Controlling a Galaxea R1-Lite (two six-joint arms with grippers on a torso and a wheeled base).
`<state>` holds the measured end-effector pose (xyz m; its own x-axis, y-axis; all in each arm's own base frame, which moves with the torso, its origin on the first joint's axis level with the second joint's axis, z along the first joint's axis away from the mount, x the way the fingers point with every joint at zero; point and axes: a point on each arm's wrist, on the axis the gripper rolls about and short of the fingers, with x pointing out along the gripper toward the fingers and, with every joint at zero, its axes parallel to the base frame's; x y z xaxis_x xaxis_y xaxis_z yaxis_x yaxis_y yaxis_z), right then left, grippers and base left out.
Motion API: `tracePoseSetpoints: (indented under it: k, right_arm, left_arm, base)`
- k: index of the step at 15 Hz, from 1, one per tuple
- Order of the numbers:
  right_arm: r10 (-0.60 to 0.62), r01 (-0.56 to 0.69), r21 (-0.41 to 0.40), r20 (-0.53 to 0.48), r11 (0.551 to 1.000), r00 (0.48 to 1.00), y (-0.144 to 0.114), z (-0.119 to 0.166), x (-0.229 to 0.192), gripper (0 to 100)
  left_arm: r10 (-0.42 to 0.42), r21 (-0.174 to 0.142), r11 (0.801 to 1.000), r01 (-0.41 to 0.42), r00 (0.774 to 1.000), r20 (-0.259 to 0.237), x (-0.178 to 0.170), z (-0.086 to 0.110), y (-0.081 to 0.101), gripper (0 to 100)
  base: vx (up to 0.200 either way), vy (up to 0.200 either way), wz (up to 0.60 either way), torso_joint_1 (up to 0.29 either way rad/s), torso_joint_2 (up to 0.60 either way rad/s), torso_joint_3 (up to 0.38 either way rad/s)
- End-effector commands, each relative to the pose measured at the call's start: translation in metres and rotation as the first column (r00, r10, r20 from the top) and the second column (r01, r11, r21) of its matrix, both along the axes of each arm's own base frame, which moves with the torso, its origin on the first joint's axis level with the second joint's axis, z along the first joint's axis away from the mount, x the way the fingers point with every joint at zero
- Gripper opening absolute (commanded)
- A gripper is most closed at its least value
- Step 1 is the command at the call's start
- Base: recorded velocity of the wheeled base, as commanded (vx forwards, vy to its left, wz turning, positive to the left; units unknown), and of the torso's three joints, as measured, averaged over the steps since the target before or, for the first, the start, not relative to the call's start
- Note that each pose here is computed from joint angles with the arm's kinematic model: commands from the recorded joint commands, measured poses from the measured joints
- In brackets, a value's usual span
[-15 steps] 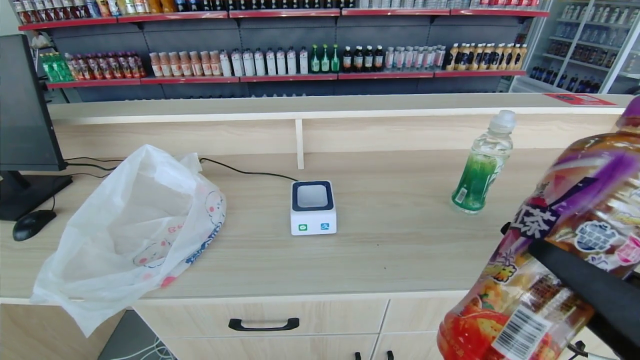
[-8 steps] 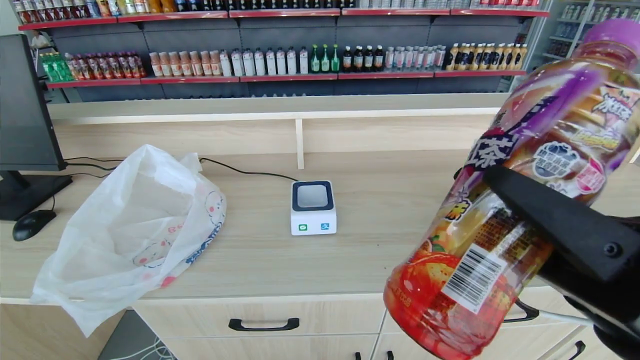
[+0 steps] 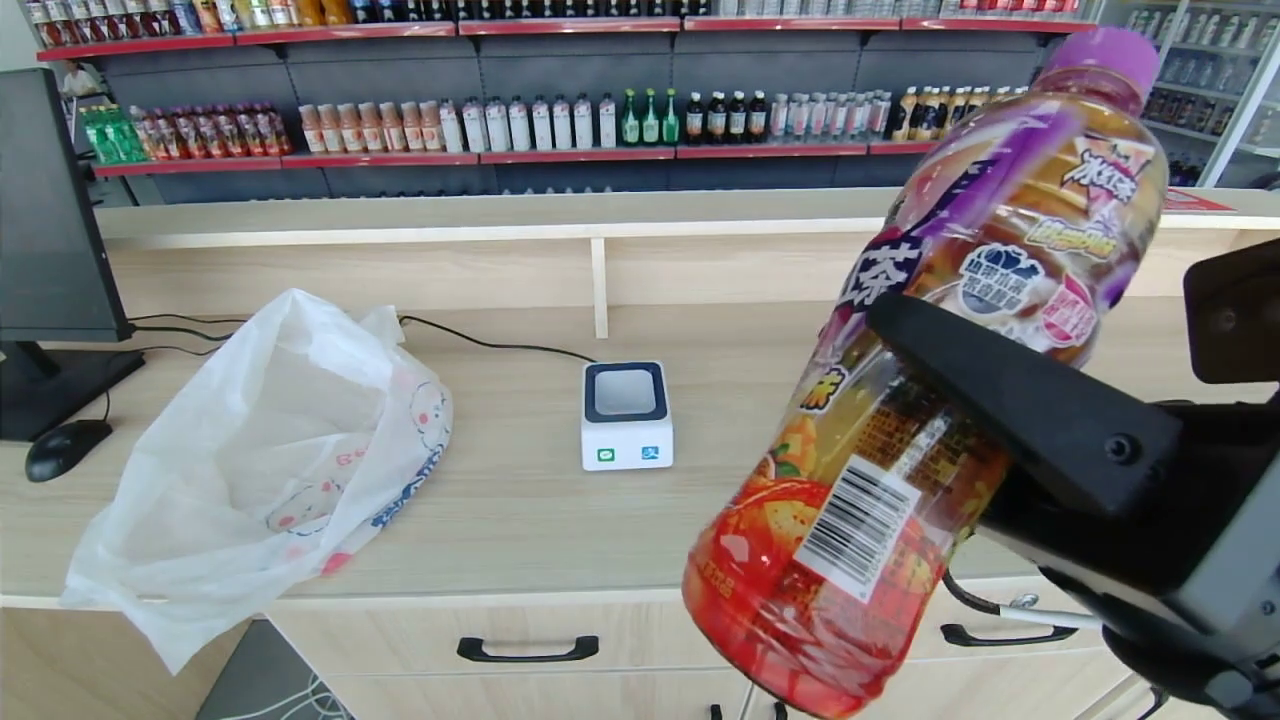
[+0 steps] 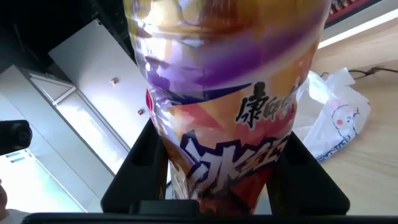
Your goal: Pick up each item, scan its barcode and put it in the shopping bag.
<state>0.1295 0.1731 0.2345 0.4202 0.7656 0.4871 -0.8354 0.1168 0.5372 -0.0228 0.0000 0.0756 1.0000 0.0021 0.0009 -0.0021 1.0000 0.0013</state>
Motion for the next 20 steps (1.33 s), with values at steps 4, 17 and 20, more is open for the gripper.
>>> tracePoseSetpoints:
  k: [4,17,20]
  right_arm:
    - [0.015,-0.015,0.015,-0.021,1.0,1.0,0.0097,0.0013,0.0075,0]
    - [-0.007,0.007,0.0,0.01,1.0,1.0,0.0067,0.0015,0.0057,0]
    - [-0.048,0.05,-0.031,0.056,0.998,0.997,0.0075,0.0001,0.0078,0]
  left_arm:
    - [0.001,0.0,1.0,-0.001,1.0,0.001,0.0,0.0,0.0,100]
    - [0.001,0.0,1.0,-0.001,1.0,0.001,0.0,0.0,0.0,100]
    - [0.001,0.0,1.0,-0.001,1.0,-0.001,0.0,-0.0001,0.0,100]
  base:
    - [0.0,0.0,0.0,0.0,0.0,0.0]
    - [0.0,0.0,0.0,0.0,0.0,0.0]
    - [0.0,0.0,0.0,0.0,0.0,0.0]
